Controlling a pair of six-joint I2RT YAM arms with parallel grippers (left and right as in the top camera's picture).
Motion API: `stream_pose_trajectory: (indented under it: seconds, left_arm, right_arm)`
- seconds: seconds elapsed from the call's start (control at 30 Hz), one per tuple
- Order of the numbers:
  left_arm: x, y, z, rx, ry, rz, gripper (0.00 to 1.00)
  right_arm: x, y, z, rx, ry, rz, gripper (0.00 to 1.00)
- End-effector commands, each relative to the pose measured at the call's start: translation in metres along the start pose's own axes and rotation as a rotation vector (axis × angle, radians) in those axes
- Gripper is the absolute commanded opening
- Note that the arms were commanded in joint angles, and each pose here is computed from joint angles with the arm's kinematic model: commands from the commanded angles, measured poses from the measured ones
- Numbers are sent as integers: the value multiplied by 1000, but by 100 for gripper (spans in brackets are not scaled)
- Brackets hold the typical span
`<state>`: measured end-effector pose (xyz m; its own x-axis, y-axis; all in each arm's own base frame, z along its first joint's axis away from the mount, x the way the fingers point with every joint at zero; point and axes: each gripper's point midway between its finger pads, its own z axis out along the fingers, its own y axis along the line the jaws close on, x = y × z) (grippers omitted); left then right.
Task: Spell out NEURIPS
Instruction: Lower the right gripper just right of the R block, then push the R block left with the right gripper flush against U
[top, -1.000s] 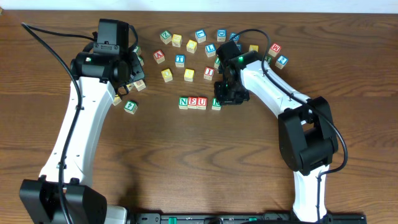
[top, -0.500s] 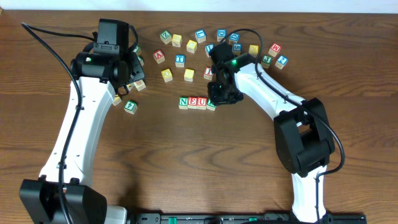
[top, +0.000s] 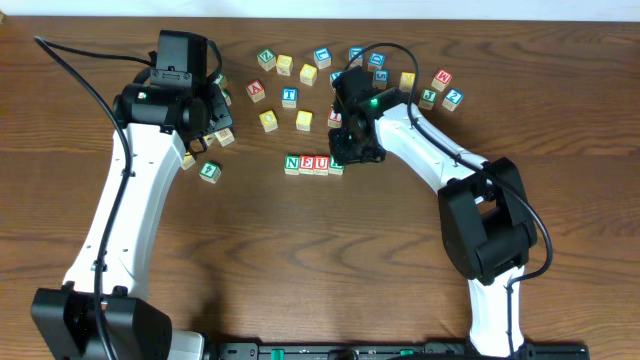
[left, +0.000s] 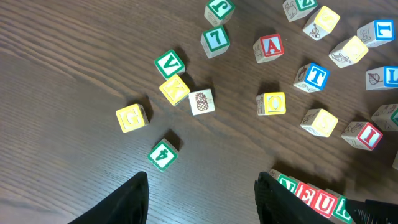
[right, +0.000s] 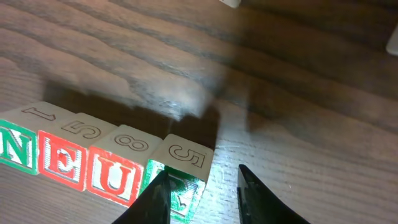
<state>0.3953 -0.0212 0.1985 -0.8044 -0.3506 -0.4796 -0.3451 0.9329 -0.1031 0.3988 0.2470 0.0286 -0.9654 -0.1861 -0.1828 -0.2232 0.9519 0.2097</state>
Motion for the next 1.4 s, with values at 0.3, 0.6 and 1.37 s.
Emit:
stream_pose_trajectory:
  seconds: [0.3,0.6,1.37]
  left_arm:
    - [-6,4,-9,-6,-30,-2,54]
    - [-3,5,-9,-13,-16,1,54]
    - [-3,5,-9,-14,-14,1,54]
  right_arm:
    - [-3,-1,-12,5,-21,-18,30]
    - [3,-20,-13,53,4,139,21]
    - [1,-17,-47,36,-24,123,26]
